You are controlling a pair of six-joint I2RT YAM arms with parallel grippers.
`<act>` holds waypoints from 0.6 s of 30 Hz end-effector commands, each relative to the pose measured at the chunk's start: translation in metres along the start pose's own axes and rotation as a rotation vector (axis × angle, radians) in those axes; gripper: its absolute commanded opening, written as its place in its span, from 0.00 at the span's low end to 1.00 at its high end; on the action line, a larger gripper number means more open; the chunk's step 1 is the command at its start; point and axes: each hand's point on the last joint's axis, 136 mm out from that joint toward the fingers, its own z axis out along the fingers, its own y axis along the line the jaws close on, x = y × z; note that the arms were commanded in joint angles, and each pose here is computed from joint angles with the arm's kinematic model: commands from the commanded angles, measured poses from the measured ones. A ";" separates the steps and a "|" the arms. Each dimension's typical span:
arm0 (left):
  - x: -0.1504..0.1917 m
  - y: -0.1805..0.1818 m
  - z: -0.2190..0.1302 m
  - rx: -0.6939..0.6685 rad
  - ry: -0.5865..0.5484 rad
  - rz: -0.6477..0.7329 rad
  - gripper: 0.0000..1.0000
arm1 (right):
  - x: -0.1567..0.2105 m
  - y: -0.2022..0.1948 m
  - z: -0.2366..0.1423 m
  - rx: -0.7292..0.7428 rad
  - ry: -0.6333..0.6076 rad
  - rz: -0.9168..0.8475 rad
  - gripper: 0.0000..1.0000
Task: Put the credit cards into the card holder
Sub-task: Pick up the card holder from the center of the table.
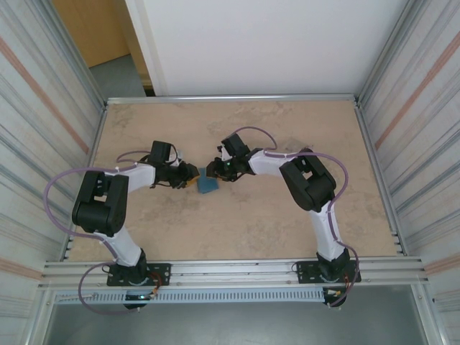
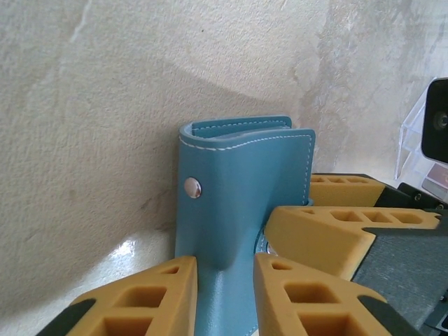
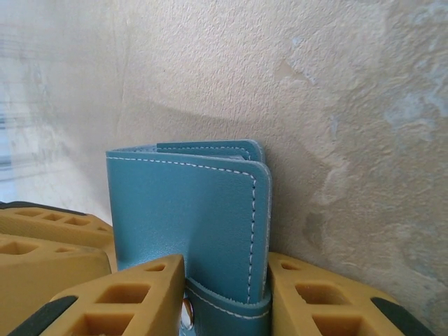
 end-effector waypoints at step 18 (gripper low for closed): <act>0.000 -0.037 -0.020 0.181 0.006 0.118 0.65 | -0.017 0.022 -0.065 -0.171 -0.063 0.037 0.02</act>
